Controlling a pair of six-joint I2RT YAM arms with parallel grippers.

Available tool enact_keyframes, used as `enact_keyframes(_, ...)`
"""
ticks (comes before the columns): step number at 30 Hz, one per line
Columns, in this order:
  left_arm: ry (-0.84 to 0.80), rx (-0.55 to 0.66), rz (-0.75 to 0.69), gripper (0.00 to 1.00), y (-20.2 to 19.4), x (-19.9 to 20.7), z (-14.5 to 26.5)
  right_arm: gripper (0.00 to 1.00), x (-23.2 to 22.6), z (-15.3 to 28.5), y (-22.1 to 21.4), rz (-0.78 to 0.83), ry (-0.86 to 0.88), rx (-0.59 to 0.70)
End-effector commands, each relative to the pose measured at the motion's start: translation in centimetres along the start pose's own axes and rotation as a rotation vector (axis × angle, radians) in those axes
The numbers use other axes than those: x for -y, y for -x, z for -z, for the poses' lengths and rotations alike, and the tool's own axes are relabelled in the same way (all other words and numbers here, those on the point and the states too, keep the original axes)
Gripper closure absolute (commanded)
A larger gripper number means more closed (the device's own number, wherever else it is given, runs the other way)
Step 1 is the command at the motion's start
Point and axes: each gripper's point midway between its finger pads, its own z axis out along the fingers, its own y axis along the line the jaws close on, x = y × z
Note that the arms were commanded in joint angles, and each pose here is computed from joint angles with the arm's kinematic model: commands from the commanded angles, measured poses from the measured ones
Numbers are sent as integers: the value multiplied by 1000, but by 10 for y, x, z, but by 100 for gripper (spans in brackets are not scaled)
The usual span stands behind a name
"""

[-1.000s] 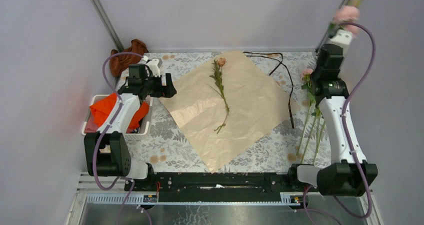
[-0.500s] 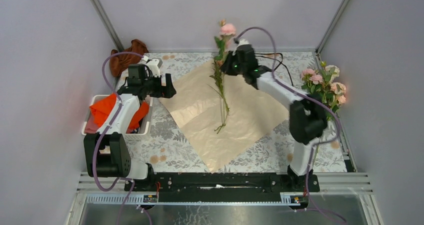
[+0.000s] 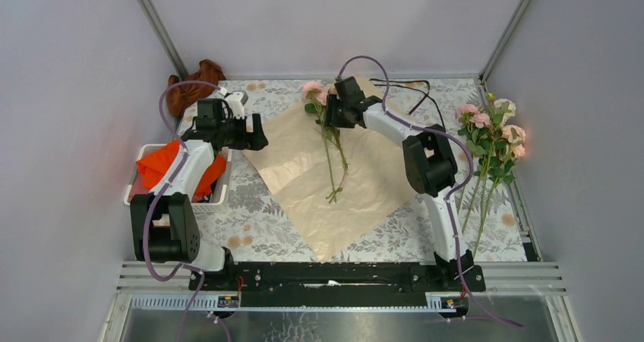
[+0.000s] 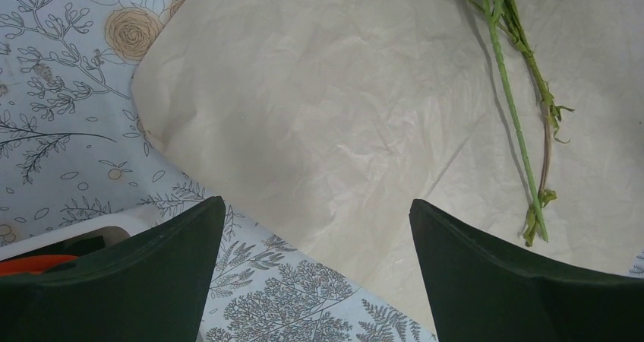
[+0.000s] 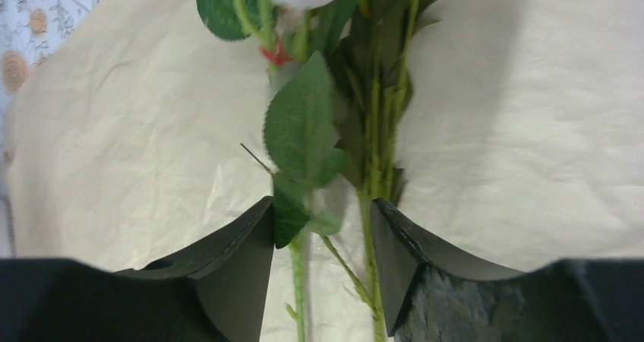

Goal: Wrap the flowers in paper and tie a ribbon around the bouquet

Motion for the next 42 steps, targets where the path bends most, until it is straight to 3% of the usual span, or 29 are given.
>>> enact_keyframes(1, -4, -1, -12, 1, -1, -2, -1, 41, -8, 100, 88, 121, -76, 218)
enact_keyframes(6, -21, 19, -16, 1, 4, 3, 4, 41, 95, 191, 85, 77, -322, 280)
enact_keyframes(11, -21, 18, -14, 1, 4, 3, 3, 41, 286, 282, 30, -255, -621, 333)
enact_keyframes(16, -24, 6, -7, 1, 1, 2, 0, 35, 387, 318, -24, -454, -783, 308)
enact_keyframes(24, -17, 1, 7, 1, 2, 2, 2, 47, 451, 293, -36, -518, -899, 152)
enact_keyframes(32, 10, -5, 12, 1, 1, -1, 3, 55, 478, 257, -62, -547, -897, 50)
enact_keyframes(34, 13, -5, 12, 1, 2, -2, 4, 63, 482, 253, -70, -539, -908, 15)
enact_keyframes(38, 8, -8, 11, 1, 0, -1, 3, 90, 476, 262, -65, -501, -898, -12)
enact_keyframes(42, 1, -18, 18, 1, -2, -1, 0, 99, 466, 306, -35, -425, -972, 63)
